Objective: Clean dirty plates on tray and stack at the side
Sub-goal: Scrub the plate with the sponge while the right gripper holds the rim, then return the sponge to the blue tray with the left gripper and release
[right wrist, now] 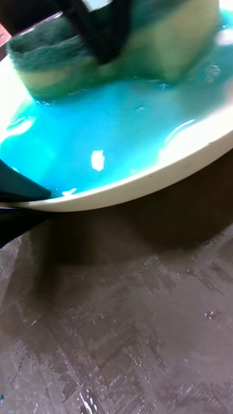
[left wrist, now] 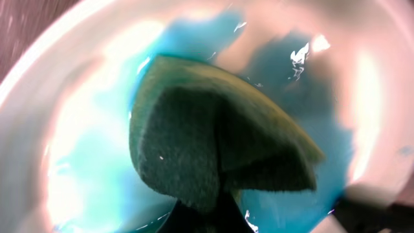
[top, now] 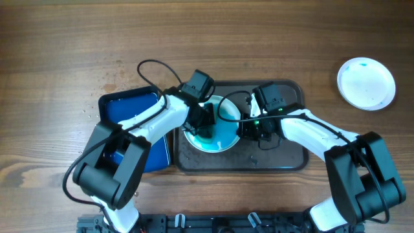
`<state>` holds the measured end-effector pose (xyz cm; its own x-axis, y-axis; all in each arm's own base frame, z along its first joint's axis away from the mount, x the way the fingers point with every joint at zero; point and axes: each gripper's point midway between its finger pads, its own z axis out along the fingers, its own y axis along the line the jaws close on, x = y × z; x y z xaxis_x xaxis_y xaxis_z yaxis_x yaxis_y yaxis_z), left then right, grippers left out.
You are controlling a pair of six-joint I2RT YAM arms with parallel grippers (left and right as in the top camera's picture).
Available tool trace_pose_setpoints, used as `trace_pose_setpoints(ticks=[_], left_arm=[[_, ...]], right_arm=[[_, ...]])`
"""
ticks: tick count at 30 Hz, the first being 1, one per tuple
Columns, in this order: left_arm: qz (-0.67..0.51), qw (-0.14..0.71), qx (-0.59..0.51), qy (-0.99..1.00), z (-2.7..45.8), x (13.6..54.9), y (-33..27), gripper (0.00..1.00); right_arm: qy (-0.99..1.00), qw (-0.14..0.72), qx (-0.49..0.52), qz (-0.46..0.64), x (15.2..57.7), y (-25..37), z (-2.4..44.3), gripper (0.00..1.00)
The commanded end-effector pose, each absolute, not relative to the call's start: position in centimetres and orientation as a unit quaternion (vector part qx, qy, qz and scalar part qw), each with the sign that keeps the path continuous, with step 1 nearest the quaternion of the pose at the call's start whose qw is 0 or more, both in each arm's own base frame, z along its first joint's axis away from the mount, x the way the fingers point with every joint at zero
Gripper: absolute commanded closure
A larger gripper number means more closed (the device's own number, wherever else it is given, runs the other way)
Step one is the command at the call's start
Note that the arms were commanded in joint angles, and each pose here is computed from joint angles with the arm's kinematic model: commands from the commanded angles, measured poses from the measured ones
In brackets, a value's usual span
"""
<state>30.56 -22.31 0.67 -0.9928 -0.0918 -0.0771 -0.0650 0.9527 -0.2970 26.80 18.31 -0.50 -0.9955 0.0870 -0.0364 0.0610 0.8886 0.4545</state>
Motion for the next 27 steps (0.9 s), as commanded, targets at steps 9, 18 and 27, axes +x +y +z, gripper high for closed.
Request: trace_pose_setpoints(ticks=[9,18,27], left_arm=[[-0.153,0.097,-0.029,0.983,3.2,33.9,-24.7,0.96],[-0.115,0.084,-0.043,0.989,4.8,32.6,-22.0,0.96],[-0.07,0.185,-0.148,0.969,13.6,32.4,-15.7,0.96]], right_arm=[[0.984,-0.025,0.022,0.174,23.4,16.5,-4.4,0.96],[0.984,-0.024,0.021,0.173,23.4,16.5,-4.4,0.96],[0.984,-0.023,0.021,0.173,23.4,16.4,-4.4,0.96]])
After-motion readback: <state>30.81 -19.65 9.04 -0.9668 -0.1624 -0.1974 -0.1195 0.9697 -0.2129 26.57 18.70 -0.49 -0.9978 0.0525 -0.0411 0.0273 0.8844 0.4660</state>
